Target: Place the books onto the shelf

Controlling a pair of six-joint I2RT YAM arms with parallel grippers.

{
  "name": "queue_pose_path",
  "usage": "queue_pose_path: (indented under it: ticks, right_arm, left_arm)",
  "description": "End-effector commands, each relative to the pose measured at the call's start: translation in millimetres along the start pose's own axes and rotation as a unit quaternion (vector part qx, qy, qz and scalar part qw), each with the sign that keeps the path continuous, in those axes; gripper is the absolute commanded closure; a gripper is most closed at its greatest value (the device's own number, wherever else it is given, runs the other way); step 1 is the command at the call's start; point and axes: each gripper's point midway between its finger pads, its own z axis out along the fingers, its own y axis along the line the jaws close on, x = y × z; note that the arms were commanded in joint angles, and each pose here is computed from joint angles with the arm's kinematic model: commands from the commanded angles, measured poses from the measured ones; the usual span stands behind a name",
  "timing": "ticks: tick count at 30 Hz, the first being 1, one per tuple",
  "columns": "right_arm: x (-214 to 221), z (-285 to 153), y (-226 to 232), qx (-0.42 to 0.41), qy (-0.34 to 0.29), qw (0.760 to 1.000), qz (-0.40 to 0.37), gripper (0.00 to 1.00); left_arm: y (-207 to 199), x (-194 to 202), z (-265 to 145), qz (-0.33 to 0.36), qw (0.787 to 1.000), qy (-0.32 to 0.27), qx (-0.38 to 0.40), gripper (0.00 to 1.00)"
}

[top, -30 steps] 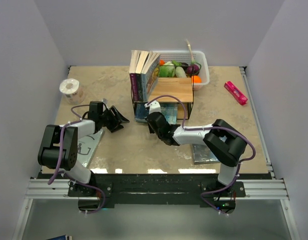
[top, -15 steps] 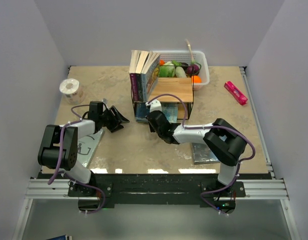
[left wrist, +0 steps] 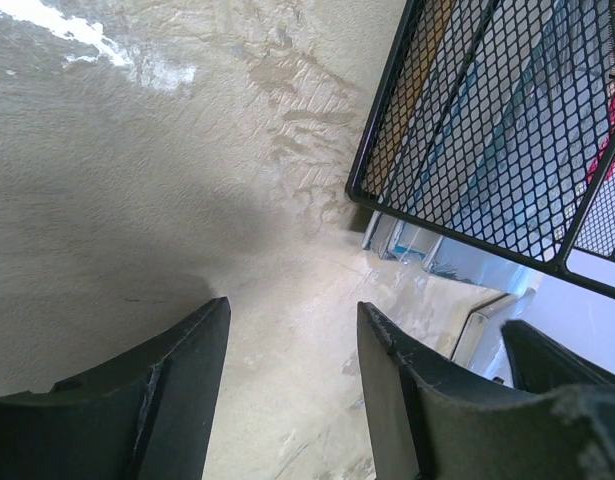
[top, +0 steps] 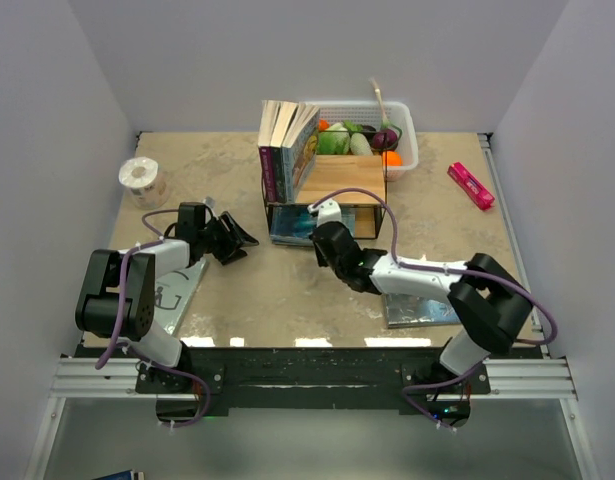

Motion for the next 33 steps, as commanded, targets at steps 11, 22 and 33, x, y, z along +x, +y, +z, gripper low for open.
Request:
queue_pose_path:
  ticks: [11,22,33]
  right_arm:
    - [15.0,11.9,-53.7,0.054,0.031,0.998,0.027,1.00]
    - [9.2,23.2,-69.8,0.078,0.030,0.996,0.038,1.00]
    - [3.0,20.3,-71.3,0.077,0.022,0.996,0.046,1.00]
  left_arm:
    - [-15.8,-15.7,1.3,0.016,0.999,-0.014,0.027,0.42]
    - [-15.3,-15.6,-0.1,0.018,0.999,-0.014,0.024,0.42]
    - [-15.4,-15.5,0.6,0.015,0.999,-0.014,0.025,0.42]
